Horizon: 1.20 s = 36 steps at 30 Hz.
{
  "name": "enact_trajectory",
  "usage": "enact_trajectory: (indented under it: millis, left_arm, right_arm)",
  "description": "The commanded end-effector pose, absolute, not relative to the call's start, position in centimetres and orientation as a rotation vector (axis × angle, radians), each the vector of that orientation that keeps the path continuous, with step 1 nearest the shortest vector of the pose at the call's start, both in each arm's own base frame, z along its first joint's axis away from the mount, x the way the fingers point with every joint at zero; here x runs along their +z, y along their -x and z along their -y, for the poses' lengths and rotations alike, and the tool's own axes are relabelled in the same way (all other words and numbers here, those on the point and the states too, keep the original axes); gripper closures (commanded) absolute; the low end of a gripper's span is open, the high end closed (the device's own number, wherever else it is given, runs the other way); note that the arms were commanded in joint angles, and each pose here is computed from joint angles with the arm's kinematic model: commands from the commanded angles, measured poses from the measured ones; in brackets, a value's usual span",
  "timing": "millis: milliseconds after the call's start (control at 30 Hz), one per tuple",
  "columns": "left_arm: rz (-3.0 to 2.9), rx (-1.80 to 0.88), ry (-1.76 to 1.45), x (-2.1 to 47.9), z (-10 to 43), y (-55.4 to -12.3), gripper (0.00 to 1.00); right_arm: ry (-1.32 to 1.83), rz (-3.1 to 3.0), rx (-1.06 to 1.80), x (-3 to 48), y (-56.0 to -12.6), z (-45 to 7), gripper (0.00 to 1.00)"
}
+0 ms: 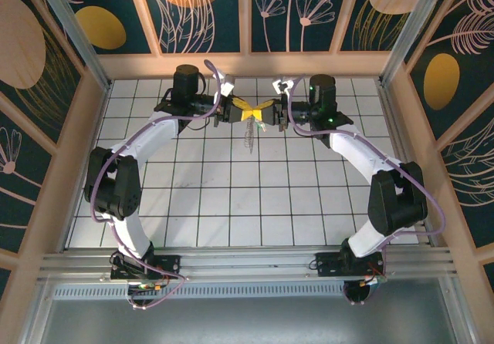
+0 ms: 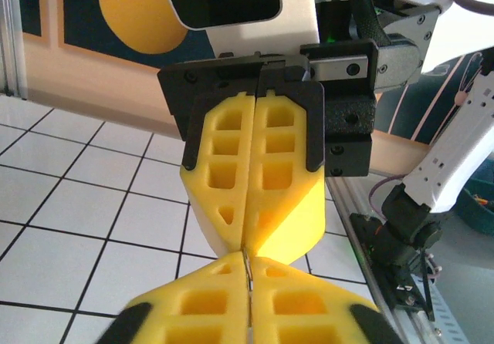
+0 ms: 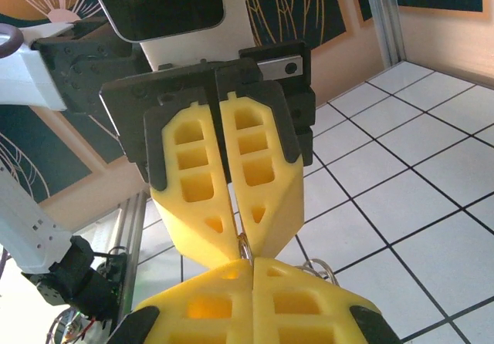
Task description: Put the keys on the keyring
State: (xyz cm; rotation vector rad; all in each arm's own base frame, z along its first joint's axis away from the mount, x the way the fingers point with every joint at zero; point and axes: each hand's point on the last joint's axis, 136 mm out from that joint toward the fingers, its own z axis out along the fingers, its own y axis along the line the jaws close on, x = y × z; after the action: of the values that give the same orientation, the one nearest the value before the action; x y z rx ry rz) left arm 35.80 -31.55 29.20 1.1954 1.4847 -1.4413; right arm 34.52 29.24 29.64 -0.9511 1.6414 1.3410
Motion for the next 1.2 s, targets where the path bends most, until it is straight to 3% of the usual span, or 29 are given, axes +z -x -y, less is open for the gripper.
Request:
enact_trajectory:
  millis: [0, 133, 267, 367, 700, 1167]
  left_arm:
    - [-1.406, -1.485, -1.269, 29.9, 31.9, -34.4, 1.00]
    - [-1.399, -1.470, -1.271, 30.1, 31.9, -34.4, 1.00]
    - [-1.408, -1.418, -1.241, 30.6, 31.8, -34.8, 1.00]
    - [-1.385, -1.395, -1.205, 31.6, 31.7, -34.9, 1.00]
    - [-1.298, -1.359, -1.131, 34.4, 31.1, -33.9, 1.00]
    - [-1.284, -1.377, -1.148, 34.9, 31.1, -33.2, 1.00]
  right_arm:
    - [0.982, -1.564, 1.311, 31.6, -34.8, -29.6, 1.00]
    - [0.966, -1.568, 1.297, 31.7, -35.0, -29.5, 1.00]
    - [0.922, -1.563, 1.278, 32.3, -35.3, -28.3, 0.71]
    - [0.882, -1.543, 1.269, 32.8, -34.9, -26.8, 0.63]
    - [0.834, -1.533, 1.293, 31.6, -33.3, -25.5, 0.59]
    - [0.892, -1.500, 1.358, 31.2, -32.2, -27.6, 0.55]
